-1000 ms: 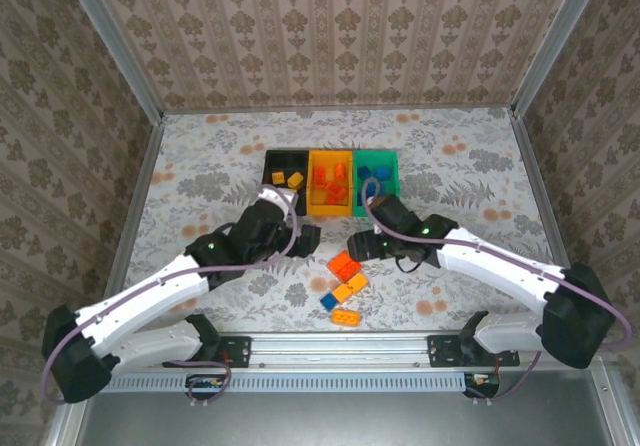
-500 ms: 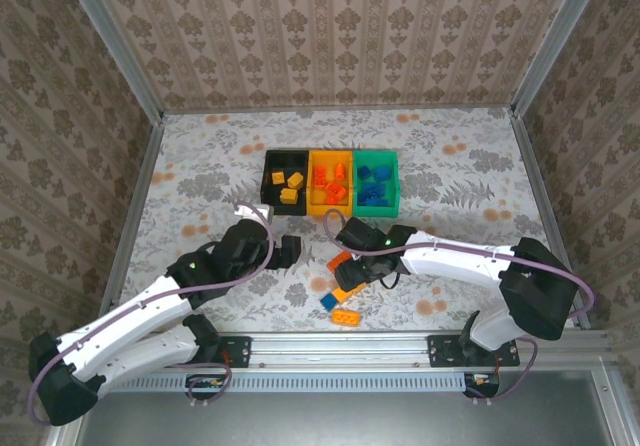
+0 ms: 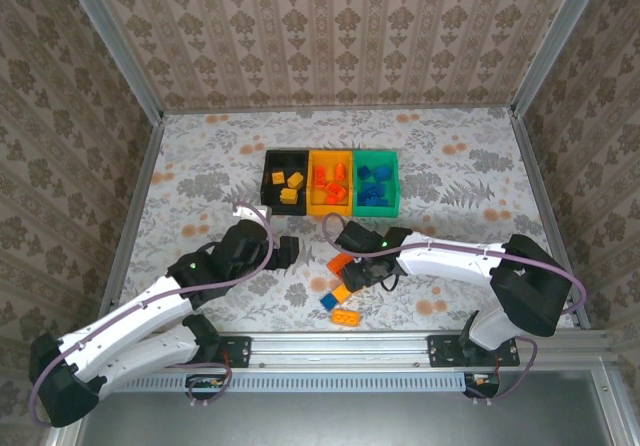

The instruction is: Sort the legos into containers by color

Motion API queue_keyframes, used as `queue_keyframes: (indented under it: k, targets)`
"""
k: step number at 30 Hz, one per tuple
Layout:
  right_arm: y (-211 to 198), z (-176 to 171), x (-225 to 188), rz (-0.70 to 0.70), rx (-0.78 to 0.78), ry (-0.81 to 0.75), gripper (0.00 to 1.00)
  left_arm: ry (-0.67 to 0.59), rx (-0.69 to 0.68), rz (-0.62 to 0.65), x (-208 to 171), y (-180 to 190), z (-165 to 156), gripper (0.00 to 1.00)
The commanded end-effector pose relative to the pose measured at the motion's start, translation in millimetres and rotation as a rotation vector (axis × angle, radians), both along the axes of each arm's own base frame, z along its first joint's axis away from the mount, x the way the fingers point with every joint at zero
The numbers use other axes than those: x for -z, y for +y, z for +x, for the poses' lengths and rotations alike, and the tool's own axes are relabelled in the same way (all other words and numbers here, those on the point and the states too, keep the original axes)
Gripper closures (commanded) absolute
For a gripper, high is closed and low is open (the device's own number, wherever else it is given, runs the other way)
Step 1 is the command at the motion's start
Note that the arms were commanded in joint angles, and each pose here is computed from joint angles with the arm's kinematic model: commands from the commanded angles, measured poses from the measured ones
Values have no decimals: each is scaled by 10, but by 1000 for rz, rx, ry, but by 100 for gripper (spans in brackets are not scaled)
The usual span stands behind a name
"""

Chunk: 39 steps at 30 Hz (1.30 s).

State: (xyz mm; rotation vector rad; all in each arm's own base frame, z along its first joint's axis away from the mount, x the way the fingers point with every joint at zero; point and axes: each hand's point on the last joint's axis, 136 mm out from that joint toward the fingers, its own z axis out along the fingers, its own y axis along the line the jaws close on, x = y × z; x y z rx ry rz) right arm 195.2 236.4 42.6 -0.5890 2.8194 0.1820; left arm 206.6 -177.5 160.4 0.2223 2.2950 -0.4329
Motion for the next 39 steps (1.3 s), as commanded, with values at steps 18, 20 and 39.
queue_keyframes:
  k: [18,20,39]
  targets:
    - [-336,-13,89,-50,75,19,24,29,-18,-25,81,-15,14,0]
    - [-367,2,145,-69,89,16,27,31,-21,-22,87,-7,15,0]
    - [-303,457,-889,94,127,-202,65,11,-33,-18,35,41,41,0]
